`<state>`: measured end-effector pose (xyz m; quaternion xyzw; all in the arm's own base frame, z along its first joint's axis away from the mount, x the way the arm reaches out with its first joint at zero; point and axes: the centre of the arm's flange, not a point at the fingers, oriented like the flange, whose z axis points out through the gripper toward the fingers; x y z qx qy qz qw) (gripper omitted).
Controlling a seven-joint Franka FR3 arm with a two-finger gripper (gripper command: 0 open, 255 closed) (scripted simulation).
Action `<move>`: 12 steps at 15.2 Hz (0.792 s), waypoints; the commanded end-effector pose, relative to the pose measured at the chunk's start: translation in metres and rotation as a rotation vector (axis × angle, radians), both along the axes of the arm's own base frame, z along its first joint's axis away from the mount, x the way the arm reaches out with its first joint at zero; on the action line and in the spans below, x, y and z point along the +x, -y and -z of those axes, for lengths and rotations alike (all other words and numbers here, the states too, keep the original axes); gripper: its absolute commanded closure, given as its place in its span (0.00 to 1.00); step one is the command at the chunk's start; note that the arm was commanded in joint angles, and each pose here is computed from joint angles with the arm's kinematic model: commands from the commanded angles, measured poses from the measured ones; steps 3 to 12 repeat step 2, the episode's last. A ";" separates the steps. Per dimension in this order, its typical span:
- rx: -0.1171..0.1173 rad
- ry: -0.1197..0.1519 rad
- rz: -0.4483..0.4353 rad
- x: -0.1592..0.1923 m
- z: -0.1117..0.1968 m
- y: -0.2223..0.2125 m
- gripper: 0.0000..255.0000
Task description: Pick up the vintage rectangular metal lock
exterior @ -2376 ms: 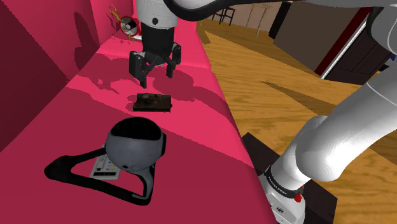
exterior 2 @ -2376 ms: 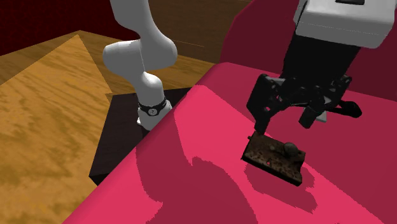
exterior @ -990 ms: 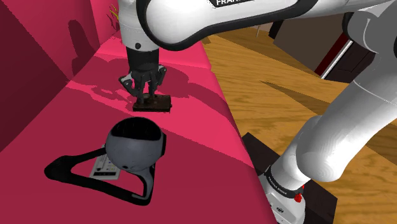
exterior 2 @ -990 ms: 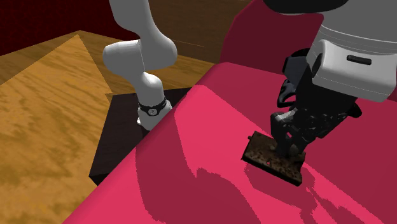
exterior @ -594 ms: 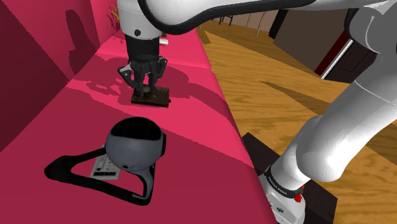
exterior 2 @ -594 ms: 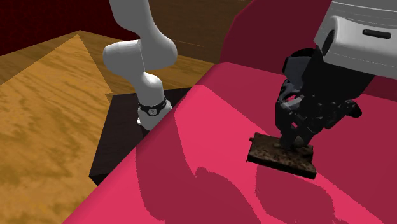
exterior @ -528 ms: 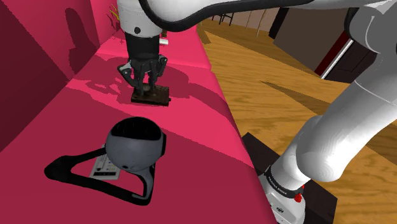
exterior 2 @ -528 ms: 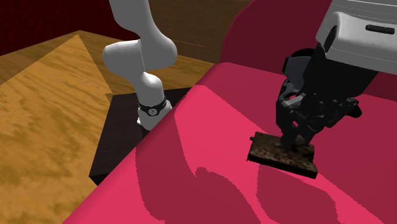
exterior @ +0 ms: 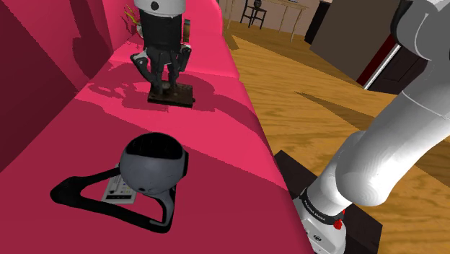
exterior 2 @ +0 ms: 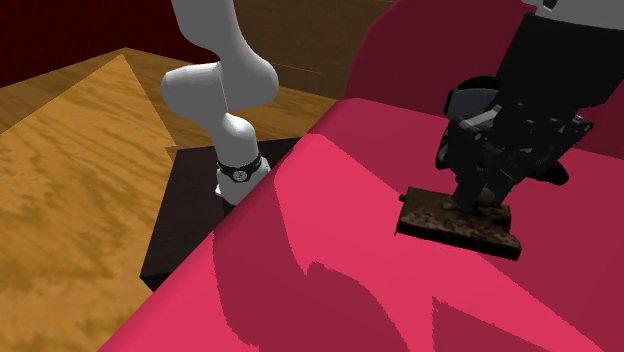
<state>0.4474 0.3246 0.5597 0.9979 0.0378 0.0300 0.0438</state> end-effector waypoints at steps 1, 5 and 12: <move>0.000 0.000 0.000 -0.001 -0.007 0.000 1.00; 0.000 0.000 0.000 -0.001 -0.007 -0.001 1.00; 0.000 0.000 0.000 -0.001 -0.007 -0.001 1.00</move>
